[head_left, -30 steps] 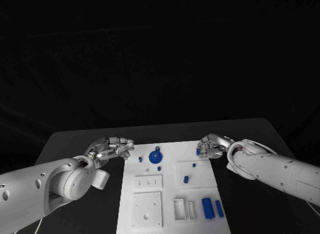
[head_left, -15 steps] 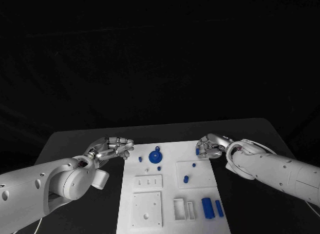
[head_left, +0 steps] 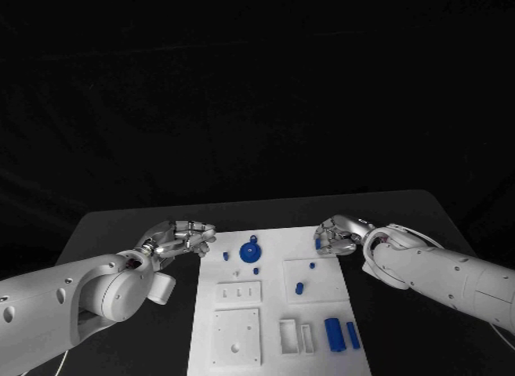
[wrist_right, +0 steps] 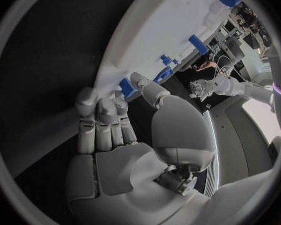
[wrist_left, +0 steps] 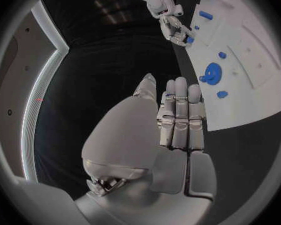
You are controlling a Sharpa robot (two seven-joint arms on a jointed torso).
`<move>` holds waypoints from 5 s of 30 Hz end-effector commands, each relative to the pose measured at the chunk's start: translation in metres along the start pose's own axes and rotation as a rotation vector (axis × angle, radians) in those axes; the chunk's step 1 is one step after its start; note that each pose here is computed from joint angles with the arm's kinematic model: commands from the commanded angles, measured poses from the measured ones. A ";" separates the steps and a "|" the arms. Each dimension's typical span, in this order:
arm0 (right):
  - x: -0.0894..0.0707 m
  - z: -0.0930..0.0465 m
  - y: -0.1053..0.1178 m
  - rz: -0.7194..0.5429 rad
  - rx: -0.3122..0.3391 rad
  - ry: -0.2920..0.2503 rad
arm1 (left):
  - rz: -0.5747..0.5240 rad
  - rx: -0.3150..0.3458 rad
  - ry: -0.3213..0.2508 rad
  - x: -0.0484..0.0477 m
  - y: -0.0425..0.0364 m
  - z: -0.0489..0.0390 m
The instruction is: Assemble the parts on the task board
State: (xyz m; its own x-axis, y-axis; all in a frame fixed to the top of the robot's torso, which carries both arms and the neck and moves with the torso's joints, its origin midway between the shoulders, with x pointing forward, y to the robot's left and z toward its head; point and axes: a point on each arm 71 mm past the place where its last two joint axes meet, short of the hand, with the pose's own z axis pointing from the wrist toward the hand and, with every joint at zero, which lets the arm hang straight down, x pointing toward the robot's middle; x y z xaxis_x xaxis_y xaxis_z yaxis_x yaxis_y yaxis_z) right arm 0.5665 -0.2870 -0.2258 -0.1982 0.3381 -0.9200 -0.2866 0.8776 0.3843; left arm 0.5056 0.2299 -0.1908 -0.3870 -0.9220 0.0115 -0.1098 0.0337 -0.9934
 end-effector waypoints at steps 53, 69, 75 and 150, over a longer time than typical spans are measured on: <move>-0.021 0.008 0.041 -0.088 0.010 -0.047 | 0.084 -0.076 0.071 0.0052 -0.0012 -0.0009; -0.016 0.009 0.136 -0.239 -0.100 0.005 | 0.208 -0.250 0.096 0.0198 -0.0103 0.0111; -0.005 0.011 0.170 -0.246 -0.158 0.020 | 0.228 -0.298 0.103 0.0272 -0.0068 0.0169; 0.032 0.011 0.236 -0.231 -0.283 0.097 | 0.309 -0.397 0.186 0.0538 0.0010 0.0265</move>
State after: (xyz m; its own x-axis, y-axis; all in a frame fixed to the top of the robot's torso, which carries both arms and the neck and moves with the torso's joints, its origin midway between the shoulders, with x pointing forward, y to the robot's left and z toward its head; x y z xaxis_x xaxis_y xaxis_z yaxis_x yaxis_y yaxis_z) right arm 0.5045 -0.0677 -0.1642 -0.1739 0.1085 -0.9788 -0.5696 0.7997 0.1899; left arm 0.5100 0.1741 -0.1952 -0.5839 -0.7824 -0.2168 -0.3030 0.4577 -0.8359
